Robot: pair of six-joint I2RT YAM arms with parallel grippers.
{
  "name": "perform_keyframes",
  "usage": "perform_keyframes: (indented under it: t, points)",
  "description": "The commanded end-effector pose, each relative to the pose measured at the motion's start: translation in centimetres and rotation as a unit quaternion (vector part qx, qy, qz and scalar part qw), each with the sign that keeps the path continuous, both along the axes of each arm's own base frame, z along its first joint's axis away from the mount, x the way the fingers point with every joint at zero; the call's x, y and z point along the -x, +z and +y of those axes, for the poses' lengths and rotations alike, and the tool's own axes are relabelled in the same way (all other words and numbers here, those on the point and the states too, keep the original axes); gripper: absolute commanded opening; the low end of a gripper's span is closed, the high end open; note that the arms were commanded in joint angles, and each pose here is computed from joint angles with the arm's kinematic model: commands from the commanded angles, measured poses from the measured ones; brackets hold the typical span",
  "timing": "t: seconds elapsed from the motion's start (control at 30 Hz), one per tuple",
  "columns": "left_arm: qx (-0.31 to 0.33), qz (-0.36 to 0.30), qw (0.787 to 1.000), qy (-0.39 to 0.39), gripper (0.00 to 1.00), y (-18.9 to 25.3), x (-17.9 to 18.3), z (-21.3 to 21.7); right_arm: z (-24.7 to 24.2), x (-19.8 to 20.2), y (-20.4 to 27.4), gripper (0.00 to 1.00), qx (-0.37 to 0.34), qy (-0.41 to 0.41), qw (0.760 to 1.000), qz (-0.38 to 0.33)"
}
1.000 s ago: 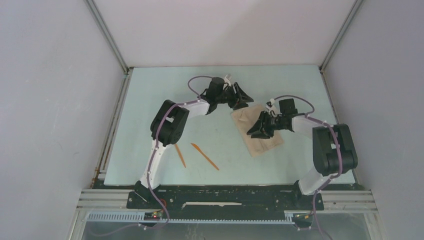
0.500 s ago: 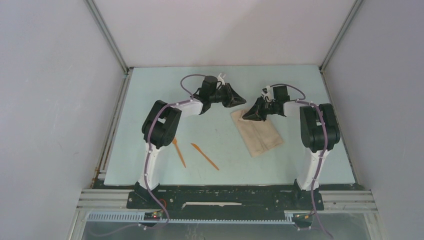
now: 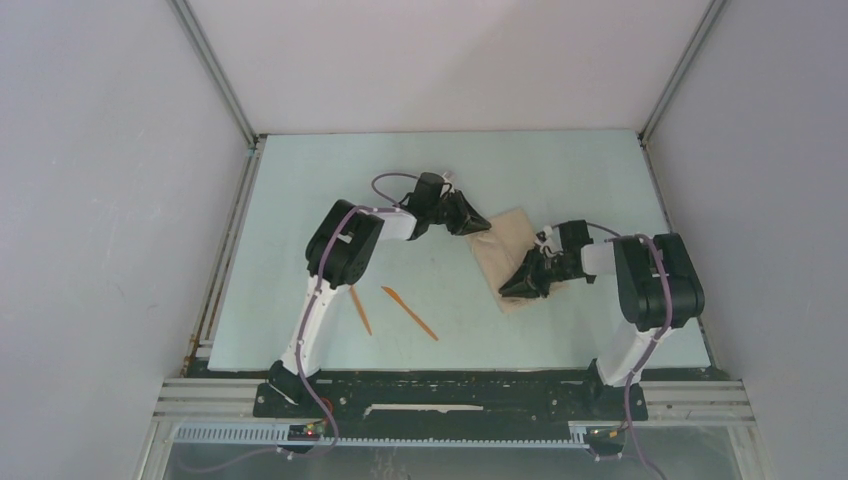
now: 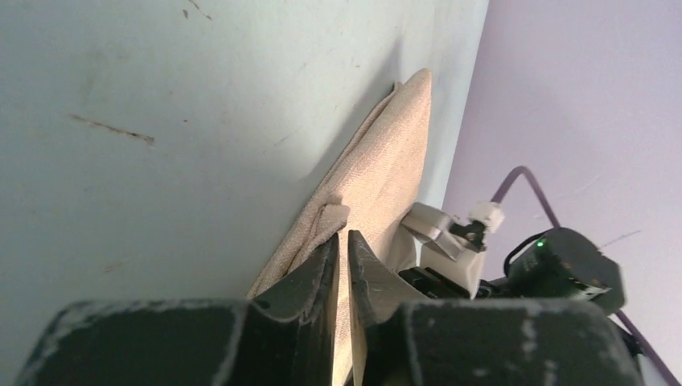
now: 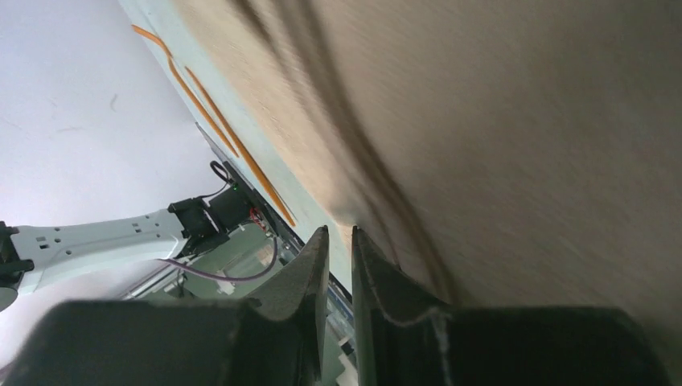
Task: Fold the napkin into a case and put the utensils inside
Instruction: Smooth out the 2/3-rectangle-folded napkin at the center of the board.
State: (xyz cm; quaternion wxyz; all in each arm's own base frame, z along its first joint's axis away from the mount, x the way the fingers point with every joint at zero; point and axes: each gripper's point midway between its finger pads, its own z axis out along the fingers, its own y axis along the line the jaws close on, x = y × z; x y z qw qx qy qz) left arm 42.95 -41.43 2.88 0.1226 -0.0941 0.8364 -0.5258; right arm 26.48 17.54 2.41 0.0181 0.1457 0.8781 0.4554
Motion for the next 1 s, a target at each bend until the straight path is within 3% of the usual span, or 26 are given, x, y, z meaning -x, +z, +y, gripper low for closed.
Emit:
perform_keyframes:
  t: [0.0,0.13,0.27,0.33,0.47,0.73,0.97]
  points:
    - [-0.022,0.005,0.999,0.027,0.16,-1.0,-1.1,0.3,-1.5,1.3,0.1,0.24,0.016,-0.005,1.000,-0.018]
    - [-0.035,-0.034,0.999,-0.002,0.21,1.9,-1.3,0.0,-2.2,1.8,3.4,0.34,0.037,-0.001,0.997,-0.068]
    - [-0.026,-0.091,0.995,-0.026,0.38,7.7,-1.4,-0.2,-5.0,0.7,5.6,0.51,0.115,-0.036,0.987,-0.111]
    - [-0.013,-0.117,0.992,-0.037,0.48,11.0,-0.9,-0.3,-8.6,-0.6,4.9,0.56,0.180,-0.098,0.974,-0.092]
    - [-0.030,-0.169,0.984,-0.055,0.59,17.1,1.4,1.1,-13.4,-3.9,5.5,0.59,0.179,-0.192,0.960,-0.102]
    - [-0.069,-0.205,0.971,-0.101,0.63,19.4,10.0,5.0,-14.2,-5.3,3.3,0.61,0.111,-0.164,0.978,-0.059]
    - [-0.036,-0.214,0.967,-0.133,0.64,19.2,16.4,7.7,-14.7,-4.3,1.3,0.64,0.146,-0.161,0.976,-0.026]
